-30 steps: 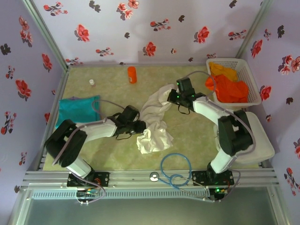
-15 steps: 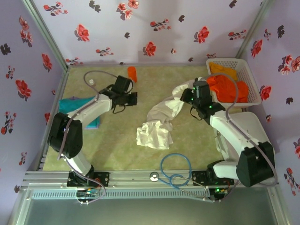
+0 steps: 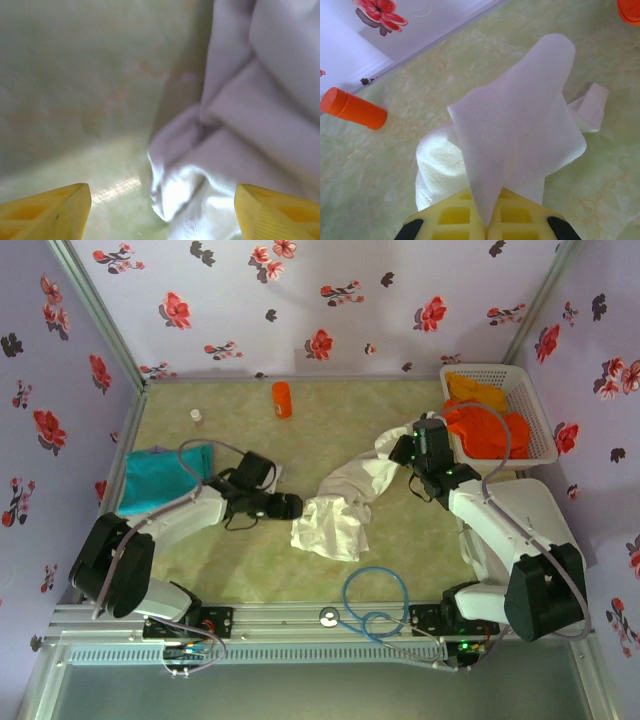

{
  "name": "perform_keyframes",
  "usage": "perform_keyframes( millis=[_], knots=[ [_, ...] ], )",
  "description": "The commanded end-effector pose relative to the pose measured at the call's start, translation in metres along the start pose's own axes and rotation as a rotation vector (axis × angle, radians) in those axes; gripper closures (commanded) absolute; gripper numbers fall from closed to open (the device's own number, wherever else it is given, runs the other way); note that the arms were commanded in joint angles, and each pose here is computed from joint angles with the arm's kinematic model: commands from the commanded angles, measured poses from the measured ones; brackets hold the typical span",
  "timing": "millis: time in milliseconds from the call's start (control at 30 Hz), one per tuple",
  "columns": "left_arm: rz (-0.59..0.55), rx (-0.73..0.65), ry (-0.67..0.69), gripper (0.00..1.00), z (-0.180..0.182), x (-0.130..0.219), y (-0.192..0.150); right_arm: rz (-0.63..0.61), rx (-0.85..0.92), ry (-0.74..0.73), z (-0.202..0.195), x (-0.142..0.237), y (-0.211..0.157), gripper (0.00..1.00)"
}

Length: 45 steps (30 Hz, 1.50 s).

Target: Fold and stack the t-shirts

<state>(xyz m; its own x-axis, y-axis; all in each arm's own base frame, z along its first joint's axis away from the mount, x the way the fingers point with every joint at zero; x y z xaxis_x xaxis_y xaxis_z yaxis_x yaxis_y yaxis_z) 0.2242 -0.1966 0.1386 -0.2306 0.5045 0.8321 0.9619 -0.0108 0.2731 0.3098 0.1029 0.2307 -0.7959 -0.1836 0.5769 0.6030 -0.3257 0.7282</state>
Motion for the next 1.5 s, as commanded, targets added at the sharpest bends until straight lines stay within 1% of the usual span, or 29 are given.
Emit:
perform_keyframes(
  millis=[0,133,233,267,300,367,433,500,567,600,700,800,967,1033,1067,1100,1133,1167,1233,1300,1333,1367,1433,1467],
  knots=[
    [-0.049,0.032,-0.142,0.24,-0.023,-0.006,-0.012,0.022,-0.020,-0.048,-0.009,-0.008,-0.006,1.00],
    [-0.040,0.057,-0.153,0.28,-0.028,-0.028,-0.029,0.030,-0.039,-0.045,-0.012,-0.012,-0.012,1.00],
    [-0.020,0.036,-0.092,0.33,-0.031,-0.041,-0.031,0.038,-0.039,-0.040,-0.012,-0.013,-0.013,1.00],
    [-0.013,0.026,-0.075,0.37,-0.032,-0.044,-0.029,0.040,-0.037,-0.039,-0.011,-0.013,-0.013,1.00],
    [-0.009,0.015,-0.061,0.45,-0.034,-0.046,-0.027,0.039,-0.033,-0.039,-0.011,-0.013,-0.012,1.00],
    [-0.011,0.004,-0.035,0.60,-0.036,-0.046,-0.023,0.041,-0.027,-0.043,-0.012,-0.011,-0.012,1.00],
    [-0.037,-0.003,0.015,0.77,-0.035,-0.042,-0.015,0.039,-0.020,-0.051,-0.013,-0.009,-0.011,1.00],
    [-0.044,-0.009,0.055,0.87,-0.031,-0.033,-0.005,0.038,-0.016,-0.063,-0.016,-0.007,-0.010,1.00],
    [-0.045,-0.020,0.101,0.94,-0.024,-0.020,0.007,0.045,-0.013,-0.075,-0.019,-0.005,-0.011,1.00],
    [-0.050,-0.030,0.128,0.96,-0.020,-0.011,0.015,0.045,-0.012,-0.081,-0.021,-0.003,-0.011,1.00],
    [-0.061,-0.048,0.192,0.96,-0.004,0.020,0.038,0.047,-0.016,-0.092,-0.026,-0.001,-0.013,1.00],
    [-0.031,-0.074,0.255,0.96,0.011,0.044,0.062,0.066,-0.025,-0.096,-0.029,-0.003,-0.017,0.99],
    [-0.028,-0.074,0.334,0.90,0.035,0.059,0.105,0.133,-0.072,-0.085,-0.032,-0.011,-0.032,0.96],
    [-0.043,-0.073,0.401,0.80,0.042,0.065,0.123,0.169,-0.099,-0.060,-0.032,-0.016,-0.041,0.93],
    [-0.051,-0.068,0.435,0.77,0.045,0.067,0.132,0.192,-0.113,-0.058,-0.033,-0.020,-0.047,0.92],
    [-0.056,-0.054,0.445,0.71,0.046,0.068,0.140,0.212,-0.128,-0.054,-0.035,-0.023,-0.053,0.91],
    [-0.055,-0.044,0.448,0.63,0.046,0.069,0.145,0.228,-0.137,-0.046,-0.035,-0.026,-0.058,0.89],
    [-0.051,-0.037,0.448,0.54,0.044,0.069,0.149,0.248,-0.143,-0.043,-0.036,-0.029,-0.063,0.84],
    [-0.054,-0.024,0.436,0.50,0.042,0.067,0.149,0.279,-0.146,-0.046,-0.038,-0.032,-0.069,0.73],
    [-0.060,-0.009,0.434,0.46,0.042,0.065,0.143,0.292,-0.142,-0.057,-0.041,-0.033,-0.074,0.48],
    [-0.063,-0.004,0.431,0.46,0.041,0.066,0.138,0.294,-0.137,-0.065,-0.042,-0.033,-0.075,0.32],
    [-0.062,0.002,0.428,0.45,0.041,0.066,0.130,0.291,-0.132,-0.069,-0.042,-0.033,-0.074,0.22],
    [-0.083,0.014,0.405,0.45,0.039,0.070,0.115,0.284,-0.120,-0.076,-0.042,-0.033,-0.072,0.11],
    [-0.085,0.021,0.392,0.45,0.038,0.070,0.107,0.282,-0.114,-0.075,-0.041,-0.033,-0.070,0.09]
  ],
)
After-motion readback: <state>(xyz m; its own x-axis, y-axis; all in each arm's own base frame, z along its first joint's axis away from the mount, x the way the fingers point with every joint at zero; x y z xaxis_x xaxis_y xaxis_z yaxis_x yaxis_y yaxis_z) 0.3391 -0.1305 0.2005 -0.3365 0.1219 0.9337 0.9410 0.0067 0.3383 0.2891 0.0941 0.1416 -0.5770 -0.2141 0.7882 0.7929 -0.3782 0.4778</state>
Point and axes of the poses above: each hand's point on the last joint's axis, 136 mm out from that joint toward the fingers, its own x axis back along the fingers, its own z axis along the line the jaws close on, y = z × x, the point moved 8 cm from there along x, back along the fingers, and after that the axes turned 7 degrees about x, right-handed, at the moved point
